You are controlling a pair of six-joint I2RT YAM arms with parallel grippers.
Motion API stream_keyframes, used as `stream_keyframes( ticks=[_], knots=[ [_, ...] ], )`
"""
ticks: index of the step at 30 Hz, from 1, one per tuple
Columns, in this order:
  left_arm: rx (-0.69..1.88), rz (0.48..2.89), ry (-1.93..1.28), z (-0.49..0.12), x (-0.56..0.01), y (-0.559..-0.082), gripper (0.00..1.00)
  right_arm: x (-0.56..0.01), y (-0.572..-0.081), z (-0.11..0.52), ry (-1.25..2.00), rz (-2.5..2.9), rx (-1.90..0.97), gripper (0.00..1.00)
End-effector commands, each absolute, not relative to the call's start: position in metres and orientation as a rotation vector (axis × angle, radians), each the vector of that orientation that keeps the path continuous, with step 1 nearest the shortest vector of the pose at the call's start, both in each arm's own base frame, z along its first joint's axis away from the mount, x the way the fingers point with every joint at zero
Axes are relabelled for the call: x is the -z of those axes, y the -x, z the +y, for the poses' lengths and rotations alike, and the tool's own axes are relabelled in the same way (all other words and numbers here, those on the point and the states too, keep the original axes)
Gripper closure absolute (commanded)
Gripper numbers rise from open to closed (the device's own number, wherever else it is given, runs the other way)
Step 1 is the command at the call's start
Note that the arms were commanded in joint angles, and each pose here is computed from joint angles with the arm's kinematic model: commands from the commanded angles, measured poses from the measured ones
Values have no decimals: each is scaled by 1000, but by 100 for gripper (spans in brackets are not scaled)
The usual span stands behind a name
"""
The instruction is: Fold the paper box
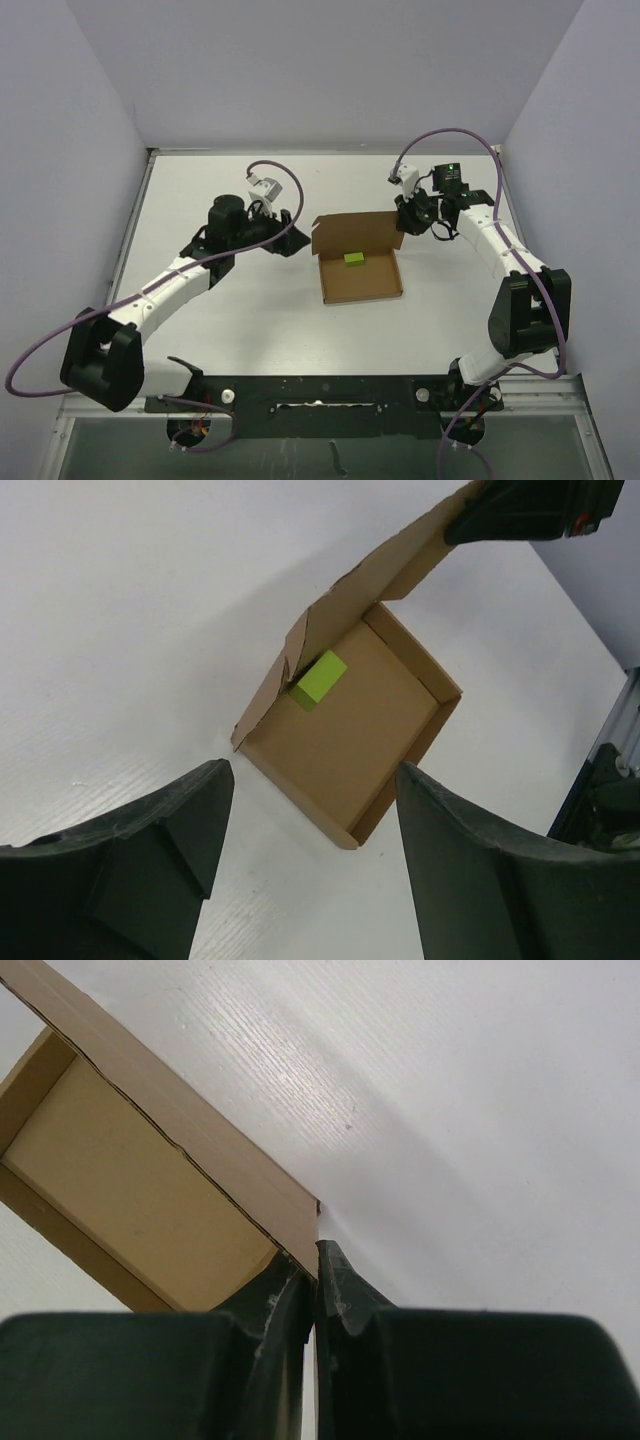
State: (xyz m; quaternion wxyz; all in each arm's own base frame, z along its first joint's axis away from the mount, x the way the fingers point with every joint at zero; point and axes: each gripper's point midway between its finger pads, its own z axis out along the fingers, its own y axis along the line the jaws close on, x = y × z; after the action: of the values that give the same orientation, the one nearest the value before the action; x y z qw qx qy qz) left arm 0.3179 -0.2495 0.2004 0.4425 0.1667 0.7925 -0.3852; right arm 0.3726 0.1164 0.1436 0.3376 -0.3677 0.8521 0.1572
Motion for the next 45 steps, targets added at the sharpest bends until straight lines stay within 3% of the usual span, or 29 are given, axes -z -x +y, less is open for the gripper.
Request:
stream_keyframes(
  ticks=[1,19,24,27,33,45],
  knots=[
    [904,1864,-586,-269,-201,-325,37,-163,-379,122,958,2139,-410,100],
    [835,1868,-619,-297,-178,-368,62,-164,-378,124,957,2139,-425,100],
    [852,1879,-636,-303,-175,-368,80,-164,-377,125,955,2139,-431,100],
    [850,1881,-638,-305,-175,-369,99,-164,-377,125,949,2139,-439,100],
    [759,1858,-580,-303,-191,-387,100,-177,-390,131,923,2103,-412,100],
    [523,1752,-251,-299,-227,-459,100,-188,-465,154,640,2047,-272,100]
  ],
)
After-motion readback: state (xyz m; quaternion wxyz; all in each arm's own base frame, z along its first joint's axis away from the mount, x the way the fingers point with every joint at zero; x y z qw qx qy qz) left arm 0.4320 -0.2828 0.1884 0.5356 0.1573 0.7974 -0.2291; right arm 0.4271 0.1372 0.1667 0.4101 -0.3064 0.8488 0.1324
